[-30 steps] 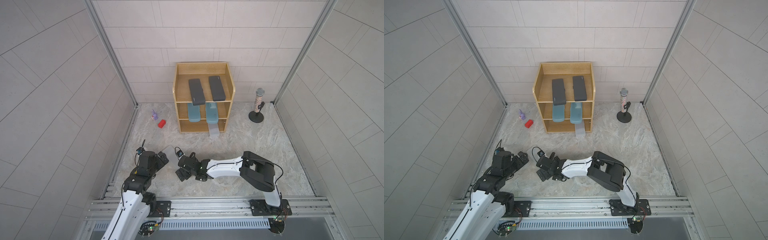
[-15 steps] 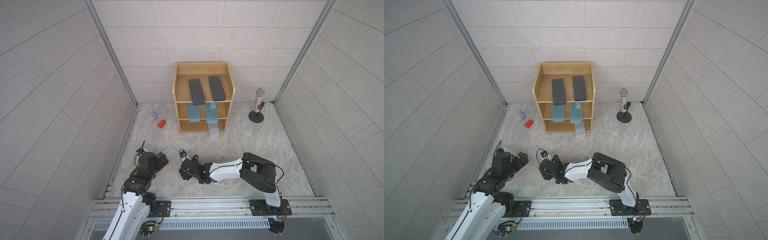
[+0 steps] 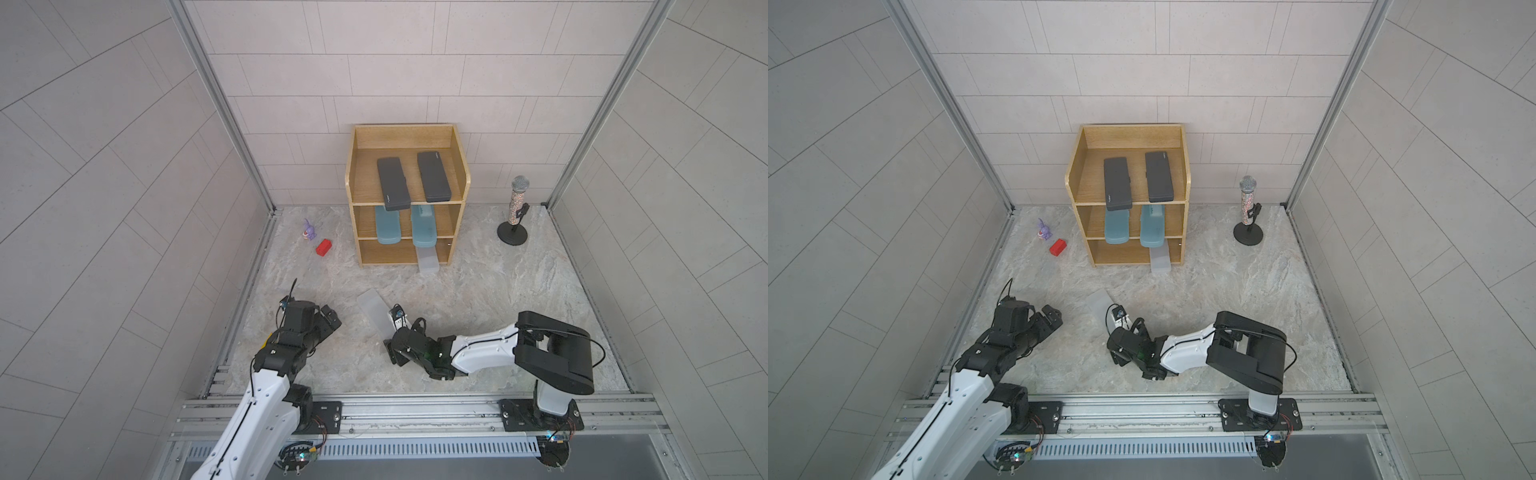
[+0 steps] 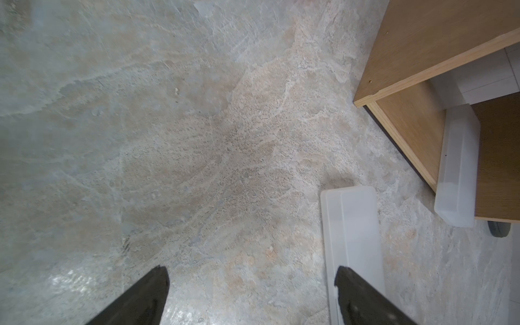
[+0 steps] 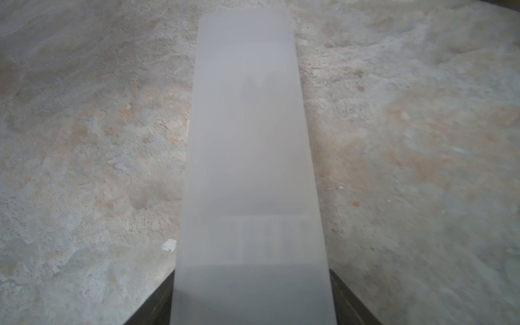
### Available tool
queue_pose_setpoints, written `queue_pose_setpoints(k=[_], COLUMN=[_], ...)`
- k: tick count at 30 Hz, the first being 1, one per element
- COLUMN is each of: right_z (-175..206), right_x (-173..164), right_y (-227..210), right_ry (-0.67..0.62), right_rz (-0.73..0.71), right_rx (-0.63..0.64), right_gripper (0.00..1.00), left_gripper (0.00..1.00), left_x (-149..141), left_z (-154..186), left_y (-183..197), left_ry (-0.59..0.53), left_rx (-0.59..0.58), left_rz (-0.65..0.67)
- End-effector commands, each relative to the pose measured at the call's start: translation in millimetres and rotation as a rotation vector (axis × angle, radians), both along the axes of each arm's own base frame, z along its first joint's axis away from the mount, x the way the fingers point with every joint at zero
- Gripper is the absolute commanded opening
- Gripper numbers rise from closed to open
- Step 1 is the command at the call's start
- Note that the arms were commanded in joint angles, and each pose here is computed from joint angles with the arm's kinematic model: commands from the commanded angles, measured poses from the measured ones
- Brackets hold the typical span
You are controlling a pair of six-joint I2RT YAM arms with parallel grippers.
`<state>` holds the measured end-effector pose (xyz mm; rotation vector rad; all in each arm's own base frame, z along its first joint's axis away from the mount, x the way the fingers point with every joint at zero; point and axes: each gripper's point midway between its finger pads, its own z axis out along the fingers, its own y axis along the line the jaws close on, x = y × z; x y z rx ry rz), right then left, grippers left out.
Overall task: Place the pencil cases on the shelf according to color
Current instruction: Pick up the pencil case from the center of the board, then place the pencil case on the shelf.
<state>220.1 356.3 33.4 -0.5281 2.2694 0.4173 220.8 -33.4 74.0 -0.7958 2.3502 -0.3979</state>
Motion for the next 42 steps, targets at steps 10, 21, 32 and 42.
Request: queue_pose_setpoints(k=[10,21,32,42], right_z=[60,71,53,31], right_x=[29,82,142,184], right_y=[-18,-19,-8,-8], right_ry=[-0.117,-0.098,-0.08,-0.044], right_rz=[-0.178,-0.299,-0.456,-0.562], right_rx=[0.213,0.268,0.244,0.151], right_gripper=[0.38,0.38,0.36,0.36], left_gripper=[1.0,1.0,1.0,1.0], left_x=[11,14,15,15], left_z=[2,3,0,0], left_y=[-23,-29,-33,-35], left_ry=[-0.036,-0.03,-0.014,-0.01], left_rx=[0.02,0.027,0.032,0.038], left_rz=[-0.076,-0.117,-0.144,-0.164])
